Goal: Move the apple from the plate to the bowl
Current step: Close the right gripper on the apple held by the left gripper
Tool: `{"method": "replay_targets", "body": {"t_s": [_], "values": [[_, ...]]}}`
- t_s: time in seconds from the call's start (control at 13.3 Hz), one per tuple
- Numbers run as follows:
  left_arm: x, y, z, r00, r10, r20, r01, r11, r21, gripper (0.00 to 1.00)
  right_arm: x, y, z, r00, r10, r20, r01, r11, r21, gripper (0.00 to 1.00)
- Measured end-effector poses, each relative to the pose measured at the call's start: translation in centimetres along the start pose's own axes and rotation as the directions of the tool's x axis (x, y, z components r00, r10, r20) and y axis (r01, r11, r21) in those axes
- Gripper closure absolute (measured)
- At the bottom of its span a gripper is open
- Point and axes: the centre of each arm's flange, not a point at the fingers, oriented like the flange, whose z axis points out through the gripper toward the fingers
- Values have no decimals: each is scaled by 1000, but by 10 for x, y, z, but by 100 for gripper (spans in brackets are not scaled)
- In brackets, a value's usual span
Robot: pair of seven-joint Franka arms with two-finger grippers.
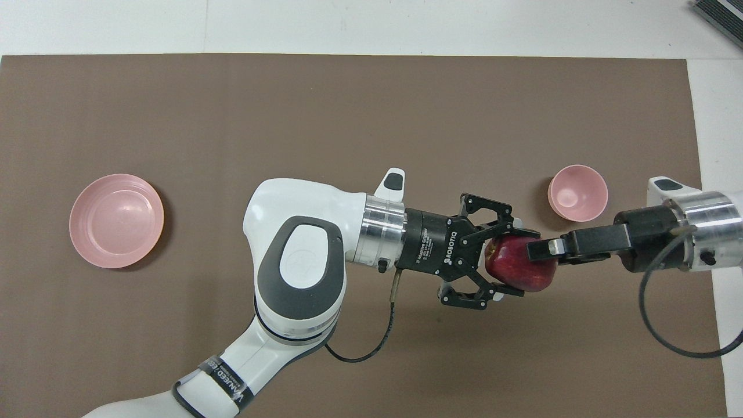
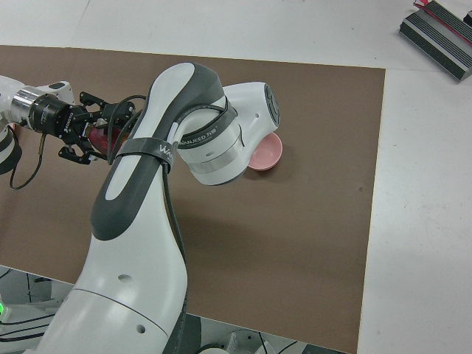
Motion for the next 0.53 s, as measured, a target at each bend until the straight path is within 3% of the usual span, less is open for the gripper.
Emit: {"method": "replay_targets", "body": {"t_s": [0.53], "values": [[-5, -8, 17, 1000, 4, 1, -4, 1000, 15, 22, -2, 3, 4, 999, -33, 25, 34, 999, -43, 0]]}}
